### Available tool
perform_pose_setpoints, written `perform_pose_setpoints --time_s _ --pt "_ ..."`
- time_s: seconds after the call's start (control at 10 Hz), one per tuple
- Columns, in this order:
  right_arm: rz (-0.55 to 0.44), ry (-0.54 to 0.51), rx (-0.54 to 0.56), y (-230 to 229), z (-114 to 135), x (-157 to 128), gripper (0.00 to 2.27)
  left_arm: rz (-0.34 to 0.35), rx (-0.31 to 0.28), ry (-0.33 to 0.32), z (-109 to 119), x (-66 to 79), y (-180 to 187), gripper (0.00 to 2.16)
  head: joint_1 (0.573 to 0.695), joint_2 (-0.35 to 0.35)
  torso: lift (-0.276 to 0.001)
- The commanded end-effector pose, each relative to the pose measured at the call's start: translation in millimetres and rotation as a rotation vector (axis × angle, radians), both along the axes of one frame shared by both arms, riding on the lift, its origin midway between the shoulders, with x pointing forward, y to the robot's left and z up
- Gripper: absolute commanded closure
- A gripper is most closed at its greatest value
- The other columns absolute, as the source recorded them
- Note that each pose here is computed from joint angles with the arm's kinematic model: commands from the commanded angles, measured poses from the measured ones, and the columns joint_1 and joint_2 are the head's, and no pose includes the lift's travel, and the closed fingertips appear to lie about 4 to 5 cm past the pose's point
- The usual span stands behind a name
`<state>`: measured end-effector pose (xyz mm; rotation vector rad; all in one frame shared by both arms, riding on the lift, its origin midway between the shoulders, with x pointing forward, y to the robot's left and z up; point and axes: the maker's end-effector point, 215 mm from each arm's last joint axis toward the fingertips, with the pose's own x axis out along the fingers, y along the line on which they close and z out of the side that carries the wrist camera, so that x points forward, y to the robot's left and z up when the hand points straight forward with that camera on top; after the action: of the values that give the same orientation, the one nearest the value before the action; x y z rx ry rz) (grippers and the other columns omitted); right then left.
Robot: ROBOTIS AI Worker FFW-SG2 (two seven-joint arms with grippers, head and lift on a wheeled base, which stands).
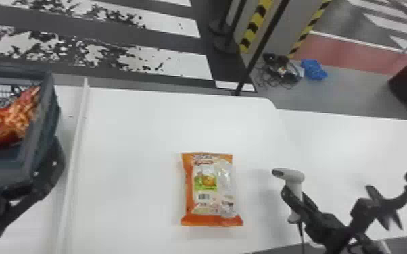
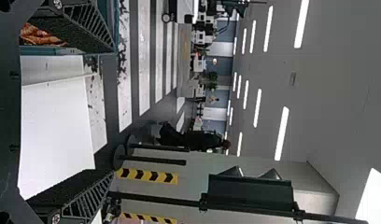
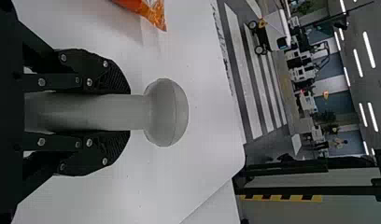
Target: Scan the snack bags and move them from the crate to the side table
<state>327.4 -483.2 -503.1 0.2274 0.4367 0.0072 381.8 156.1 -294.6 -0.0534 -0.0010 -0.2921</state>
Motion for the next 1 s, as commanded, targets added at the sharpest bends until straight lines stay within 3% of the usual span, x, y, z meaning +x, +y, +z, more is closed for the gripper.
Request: perform_pose_setpoints --time_s 0.0,0.4,0.6,0.7,0.9 --pt "0.003 -0.058 0.041 32.1 26.8 -10.5 2.23 0.005 -0.001 -0.005 3.2 0.4 1.0 0.07 0.695 -0.35 -0.087" --pt "0.139 -0.066 0.154 148.8 43.1 -33.2 2.24 0.036 0.006 0.004 -0.2 -10.8 8.3 0.07 0.695 -0.35 -0.087" --pt "0.179 -0.06 0.192 182.7 42.8 -42.0 2.24 0.061 -0.007 -0.002 1.4 -13.4 7.9 0.07 0.695 -0.278 -0.087" --pt "0.162 -0.125 0.145 186.3 61.5 -45.9 2.24 0.058 -0.014 -0.01 4.2 -11.0 3.1 0.07 0.695 -0.253 -0.087" --pt "0.177 -0.131 0.128 216.0 65.3 -55.0 2.24 0.048 -0.018 -0.005 0.2 -6.0 -3.6 0.07 0.695 -0.244 -0.087"
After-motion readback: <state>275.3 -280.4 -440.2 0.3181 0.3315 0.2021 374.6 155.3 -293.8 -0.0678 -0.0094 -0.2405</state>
